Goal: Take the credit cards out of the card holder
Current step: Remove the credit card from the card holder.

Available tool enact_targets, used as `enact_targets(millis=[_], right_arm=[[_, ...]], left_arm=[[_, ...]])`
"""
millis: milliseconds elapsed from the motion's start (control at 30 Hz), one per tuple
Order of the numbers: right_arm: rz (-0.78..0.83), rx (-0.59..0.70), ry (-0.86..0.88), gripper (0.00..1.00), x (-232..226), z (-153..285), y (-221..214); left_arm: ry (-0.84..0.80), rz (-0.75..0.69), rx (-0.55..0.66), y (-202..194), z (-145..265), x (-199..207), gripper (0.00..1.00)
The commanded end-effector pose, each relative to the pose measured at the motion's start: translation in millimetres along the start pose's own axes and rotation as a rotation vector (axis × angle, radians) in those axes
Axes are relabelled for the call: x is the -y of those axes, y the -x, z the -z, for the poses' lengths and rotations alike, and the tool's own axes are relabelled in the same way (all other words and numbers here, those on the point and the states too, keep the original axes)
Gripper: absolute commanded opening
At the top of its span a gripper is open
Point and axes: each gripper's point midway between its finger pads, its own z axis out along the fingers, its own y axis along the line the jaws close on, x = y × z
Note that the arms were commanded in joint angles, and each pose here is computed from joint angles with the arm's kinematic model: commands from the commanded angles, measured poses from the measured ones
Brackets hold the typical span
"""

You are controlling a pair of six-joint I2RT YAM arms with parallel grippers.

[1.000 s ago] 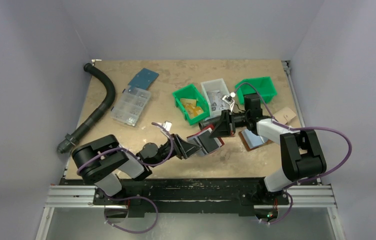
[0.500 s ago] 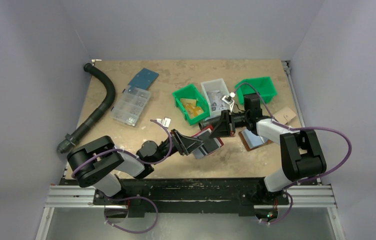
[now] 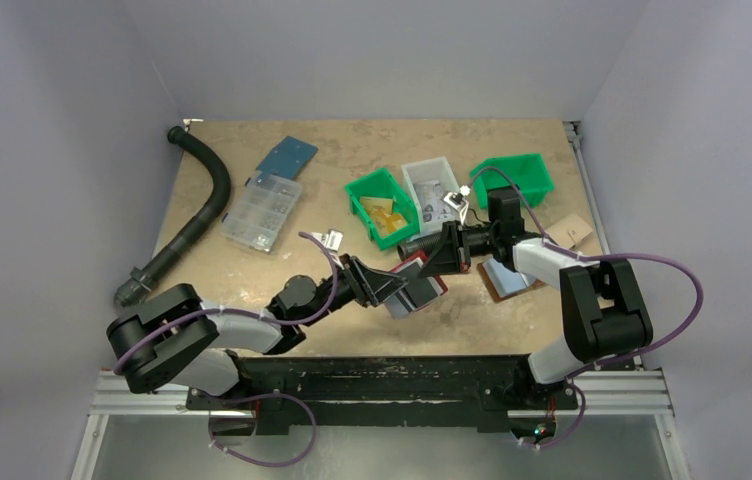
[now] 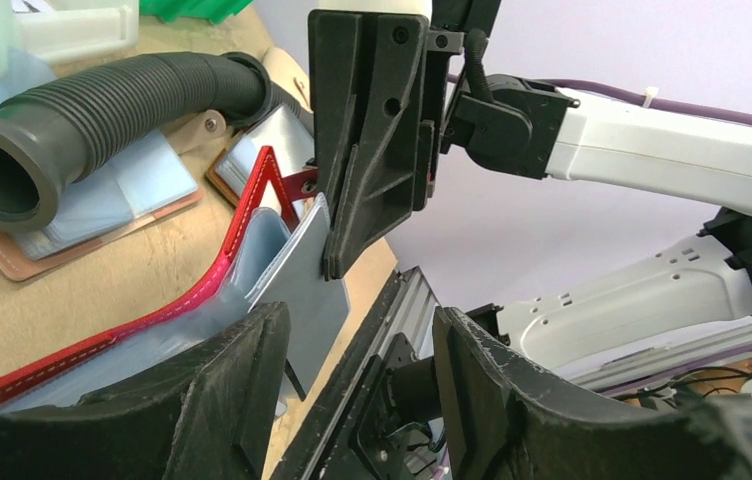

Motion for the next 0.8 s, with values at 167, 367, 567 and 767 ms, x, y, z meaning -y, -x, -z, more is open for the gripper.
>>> enact_targets(millis=[167,367,567,767], right_arm=[[0.028,-0.01,0.046,0.0,-10,1,1],[0.027,-0.01,0.046,0.0,-10,1,2],[0.024,-0.009,0.043,0.0,-9,1,1],[0.024,-0.009,0.043,0.0,-9,1,1]], left_arm=[[-0.031,-0.039,-0.028,-1,-9,9,0.54],[0.005,-0.058,-0.038,-2,-7,4,0.53],[0.043,-0.069,-0.047,-3,-3,-2,0.54],[0.008,-0.052,-0.063,-8,-6,0,0.54]])
